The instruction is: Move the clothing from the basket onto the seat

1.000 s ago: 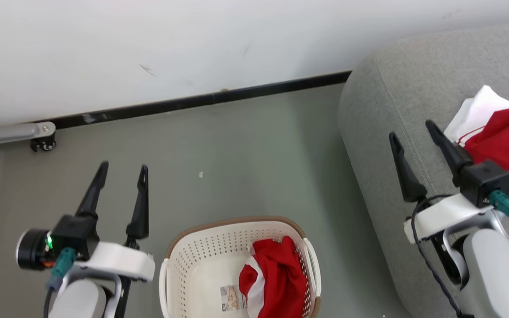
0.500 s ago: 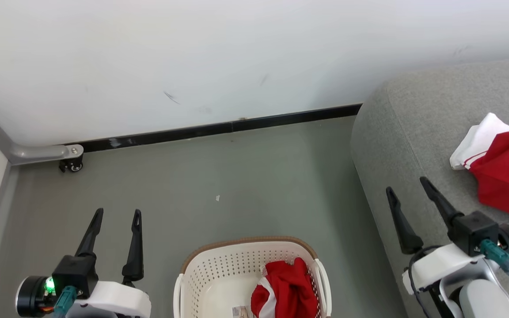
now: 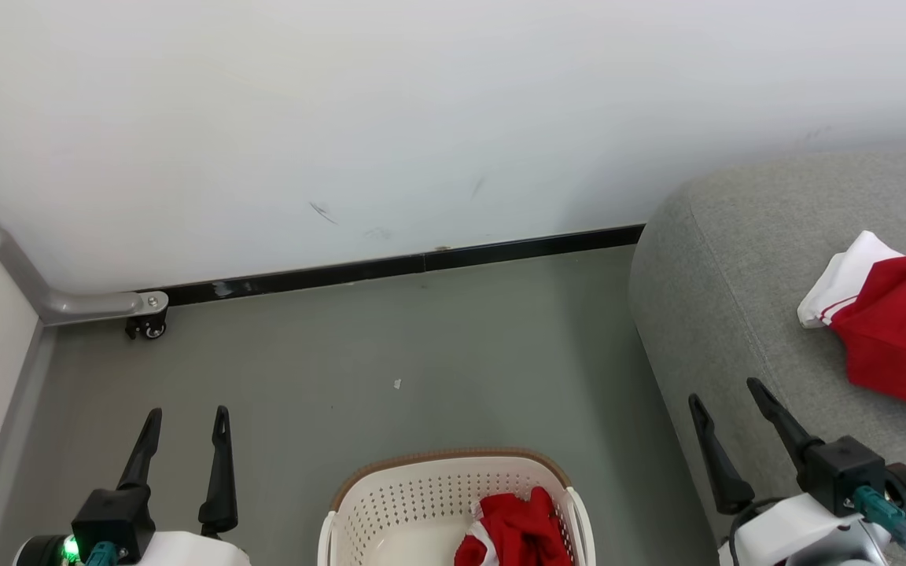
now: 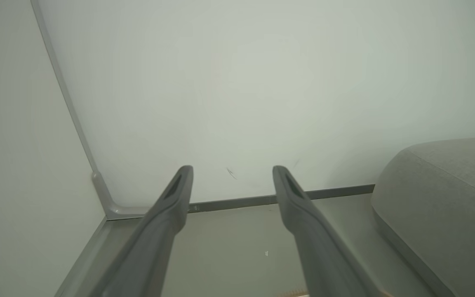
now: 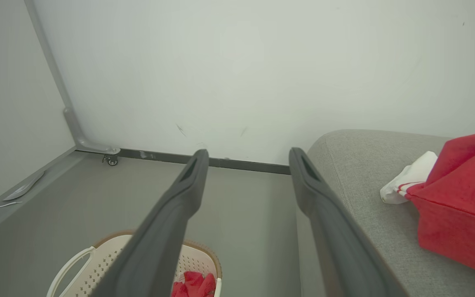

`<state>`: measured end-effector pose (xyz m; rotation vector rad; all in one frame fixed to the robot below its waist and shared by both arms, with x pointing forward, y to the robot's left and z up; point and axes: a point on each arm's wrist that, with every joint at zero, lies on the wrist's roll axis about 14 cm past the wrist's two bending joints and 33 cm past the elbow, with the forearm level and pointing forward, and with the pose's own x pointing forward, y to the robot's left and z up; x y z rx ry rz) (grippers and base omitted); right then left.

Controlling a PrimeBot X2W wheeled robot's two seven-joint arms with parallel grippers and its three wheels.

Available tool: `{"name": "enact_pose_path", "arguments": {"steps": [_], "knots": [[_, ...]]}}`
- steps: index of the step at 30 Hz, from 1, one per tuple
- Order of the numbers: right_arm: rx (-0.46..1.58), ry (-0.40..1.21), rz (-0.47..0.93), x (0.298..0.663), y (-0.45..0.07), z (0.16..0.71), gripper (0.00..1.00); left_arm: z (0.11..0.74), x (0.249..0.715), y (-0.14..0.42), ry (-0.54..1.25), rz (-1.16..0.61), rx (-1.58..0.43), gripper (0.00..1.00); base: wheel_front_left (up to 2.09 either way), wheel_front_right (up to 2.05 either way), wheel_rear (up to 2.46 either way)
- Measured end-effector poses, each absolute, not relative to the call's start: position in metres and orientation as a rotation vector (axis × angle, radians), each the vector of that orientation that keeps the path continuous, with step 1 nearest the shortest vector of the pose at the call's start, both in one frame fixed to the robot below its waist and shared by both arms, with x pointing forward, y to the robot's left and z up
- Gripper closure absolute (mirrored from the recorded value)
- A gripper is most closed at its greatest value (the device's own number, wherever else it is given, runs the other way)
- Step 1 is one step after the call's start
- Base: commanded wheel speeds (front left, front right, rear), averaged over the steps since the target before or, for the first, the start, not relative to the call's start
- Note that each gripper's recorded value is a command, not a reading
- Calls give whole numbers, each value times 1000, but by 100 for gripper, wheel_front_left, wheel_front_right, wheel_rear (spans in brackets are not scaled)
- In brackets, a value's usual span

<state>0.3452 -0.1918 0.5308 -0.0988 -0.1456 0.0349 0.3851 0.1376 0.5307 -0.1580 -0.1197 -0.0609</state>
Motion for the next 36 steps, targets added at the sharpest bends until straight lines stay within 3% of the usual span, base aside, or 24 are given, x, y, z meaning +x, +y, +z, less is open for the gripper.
{"name": "enact_pose_path", "arguments": {"steps": [16,36], "knots": [[-79,-145,25,324,-192,528,0,526,371,146,-109,-22,-176,0,0,0,0],[-62,-172,36,327,-187,537,0,529,373,149,-122,-8,-182,0,0,0,0]]}}
